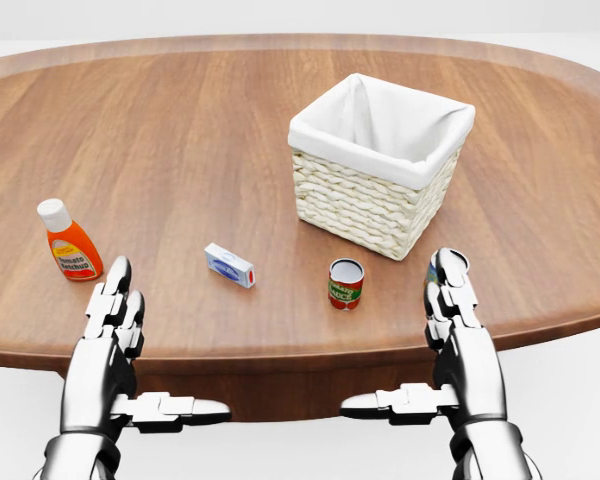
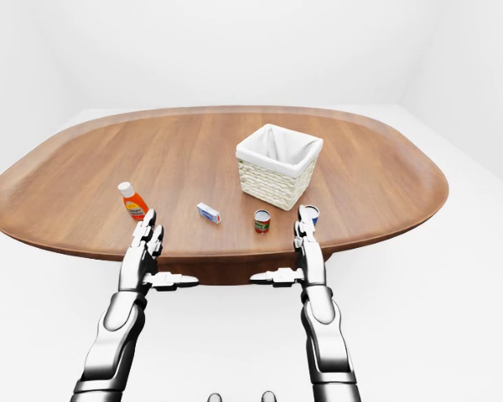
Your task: Pick up the alphabet soup and the cream cheese box, and put them in the basket.
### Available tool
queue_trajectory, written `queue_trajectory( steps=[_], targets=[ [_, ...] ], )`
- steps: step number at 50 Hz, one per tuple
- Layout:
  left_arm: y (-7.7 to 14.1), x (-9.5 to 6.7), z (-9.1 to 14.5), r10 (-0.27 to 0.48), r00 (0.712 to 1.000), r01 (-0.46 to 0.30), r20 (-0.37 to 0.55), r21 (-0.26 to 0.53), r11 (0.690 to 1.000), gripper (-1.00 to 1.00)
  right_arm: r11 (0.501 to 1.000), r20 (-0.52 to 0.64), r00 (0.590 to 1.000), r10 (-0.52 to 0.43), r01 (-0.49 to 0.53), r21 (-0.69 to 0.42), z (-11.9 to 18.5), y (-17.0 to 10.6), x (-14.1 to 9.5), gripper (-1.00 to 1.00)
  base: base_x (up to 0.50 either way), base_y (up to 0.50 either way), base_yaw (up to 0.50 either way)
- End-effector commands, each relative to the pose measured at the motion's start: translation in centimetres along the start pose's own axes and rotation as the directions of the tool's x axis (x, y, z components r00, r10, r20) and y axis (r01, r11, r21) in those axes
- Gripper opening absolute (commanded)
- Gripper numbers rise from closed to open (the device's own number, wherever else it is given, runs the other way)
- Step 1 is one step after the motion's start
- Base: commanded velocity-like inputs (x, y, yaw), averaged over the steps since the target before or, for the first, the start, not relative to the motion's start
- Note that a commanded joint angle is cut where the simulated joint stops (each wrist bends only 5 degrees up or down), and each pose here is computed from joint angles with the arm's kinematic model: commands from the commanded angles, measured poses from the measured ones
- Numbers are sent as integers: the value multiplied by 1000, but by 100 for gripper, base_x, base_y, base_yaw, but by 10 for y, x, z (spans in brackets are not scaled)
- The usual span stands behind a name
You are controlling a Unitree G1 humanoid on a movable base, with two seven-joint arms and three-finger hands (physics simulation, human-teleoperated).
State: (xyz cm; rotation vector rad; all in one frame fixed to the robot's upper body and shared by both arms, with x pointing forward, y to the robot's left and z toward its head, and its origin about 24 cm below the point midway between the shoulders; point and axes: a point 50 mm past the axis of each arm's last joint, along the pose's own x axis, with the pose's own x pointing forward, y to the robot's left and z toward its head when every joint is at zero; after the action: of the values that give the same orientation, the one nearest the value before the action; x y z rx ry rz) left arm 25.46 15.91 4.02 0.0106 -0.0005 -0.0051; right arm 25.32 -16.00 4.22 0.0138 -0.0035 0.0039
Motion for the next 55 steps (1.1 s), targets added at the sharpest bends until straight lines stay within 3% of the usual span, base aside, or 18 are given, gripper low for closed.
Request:
queue_trajectory(
  steps=[1, 55],
  targets=[
    [0, 1, -1, -1, 1000, 1, -1, 2, 1000, 100, 1000, 0, 1000, 0, 0, 1, 0, 0, 0, 100, 0, 0, 0],
    [0, 1, -2, -1, 1000, 1, -1, 4, 1000, 100, 1000, -6, 1000, -2, 2, 2, -2, -1, 1, 100, 0, -15, 0]
  ],
)
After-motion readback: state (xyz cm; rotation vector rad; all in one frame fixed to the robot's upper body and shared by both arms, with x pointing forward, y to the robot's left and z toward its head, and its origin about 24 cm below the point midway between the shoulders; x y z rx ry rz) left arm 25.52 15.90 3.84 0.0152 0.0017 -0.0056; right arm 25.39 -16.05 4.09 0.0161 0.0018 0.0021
